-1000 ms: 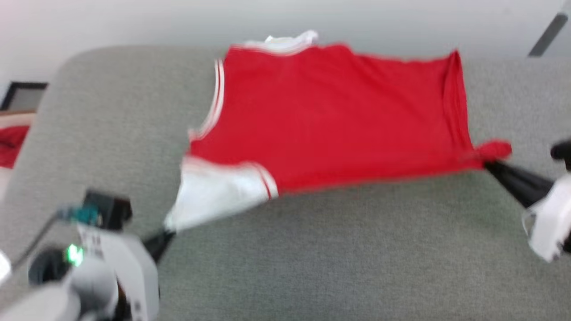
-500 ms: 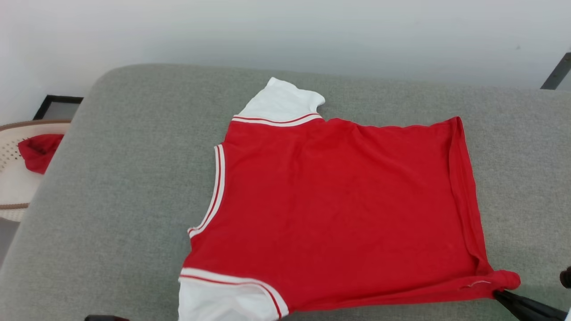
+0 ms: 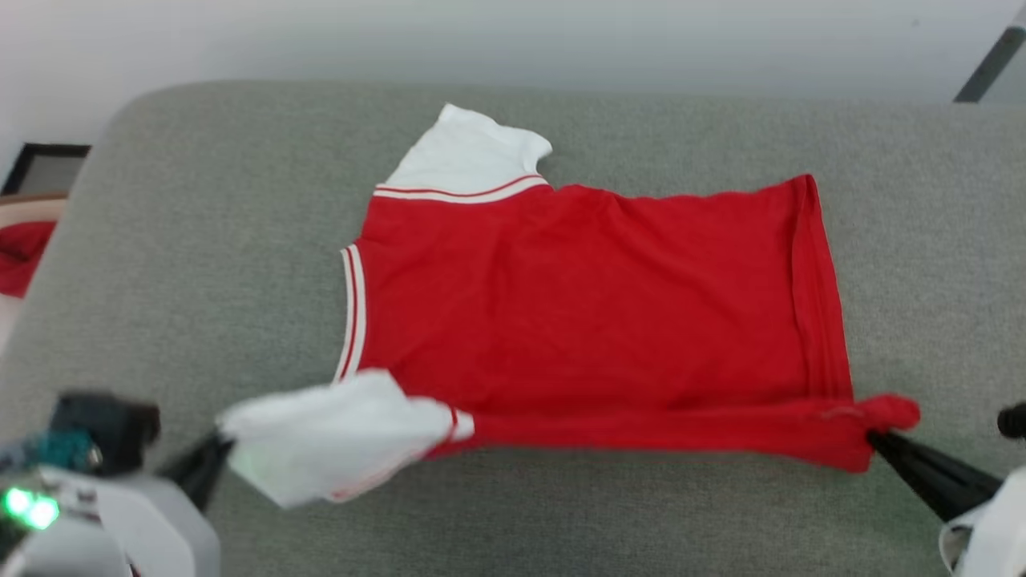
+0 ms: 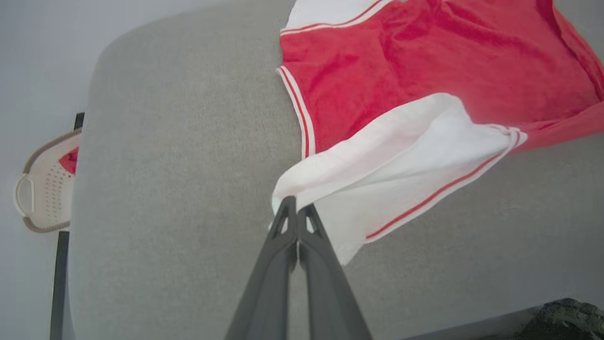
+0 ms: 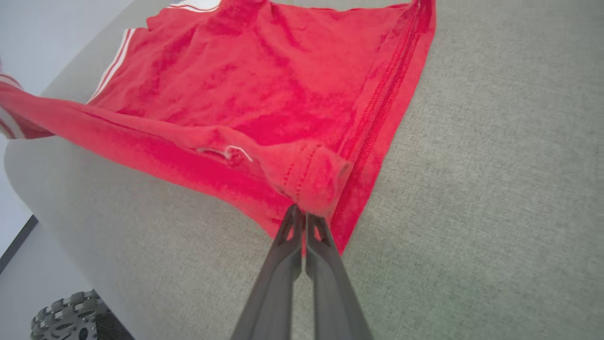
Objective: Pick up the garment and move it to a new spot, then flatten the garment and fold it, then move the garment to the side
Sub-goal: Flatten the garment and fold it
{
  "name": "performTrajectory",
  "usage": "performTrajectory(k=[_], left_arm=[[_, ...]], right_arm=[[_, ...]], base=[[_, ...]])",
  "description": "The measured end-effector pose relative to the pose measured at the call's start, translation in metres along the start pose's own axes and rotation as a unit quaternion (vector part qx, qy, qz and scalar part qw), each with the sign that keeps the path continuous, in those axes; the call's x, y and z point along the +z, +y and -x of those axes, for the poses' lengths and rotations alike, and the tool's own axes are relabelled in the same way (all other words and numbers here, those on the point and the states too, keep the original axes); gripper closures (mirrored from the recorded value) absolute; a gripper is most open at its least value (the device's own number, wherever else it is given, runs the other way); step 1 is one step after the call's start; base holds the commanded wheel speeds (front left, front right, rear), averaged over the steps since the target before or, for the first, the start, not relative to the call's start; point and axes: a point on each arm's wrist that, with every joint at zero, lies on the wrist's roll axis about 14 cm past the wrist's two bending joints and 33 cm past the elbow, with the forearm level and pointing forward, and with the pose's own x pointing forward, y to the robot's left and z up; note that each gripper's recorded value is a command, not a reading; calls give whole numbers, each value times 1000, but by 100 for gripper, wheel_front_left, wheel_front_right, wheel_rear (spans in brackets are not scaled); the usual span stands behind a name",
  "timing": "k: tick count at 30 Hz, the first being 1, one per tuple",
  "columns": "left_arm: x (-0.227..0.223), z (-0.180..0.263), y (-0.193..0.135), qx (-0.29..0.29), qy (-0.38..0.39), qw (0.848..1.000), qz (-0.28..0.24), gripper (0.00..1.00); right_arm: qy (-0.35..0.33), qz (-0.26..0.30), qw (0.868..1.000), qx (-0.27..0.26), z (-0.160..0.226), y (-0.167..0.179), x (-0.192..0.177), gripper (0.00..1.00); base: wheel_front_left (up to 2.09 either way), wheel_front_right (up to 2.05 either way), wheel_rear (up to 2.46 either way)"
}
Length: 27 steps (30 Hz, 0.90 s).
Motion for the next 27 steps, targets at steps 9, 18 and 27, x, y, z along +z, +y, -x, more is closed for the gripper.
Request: performTrajectory(k=[9,18,27], left_arm=[[35,-73,9,-28,-2,998,-61,100],[12,-150,0,-69,72,992,-79,100],[-23,-184,-3,-84,149,984,-51,85]], right_arm=[[-3,6,1000,-28,-34,-19,24,100],[35,2,999,-40,-70,-37,14,100],[75,-12,996,-37,-88,-42,-4,100]], base=[[0,0,0],[0,0,0],[0,0,0]])
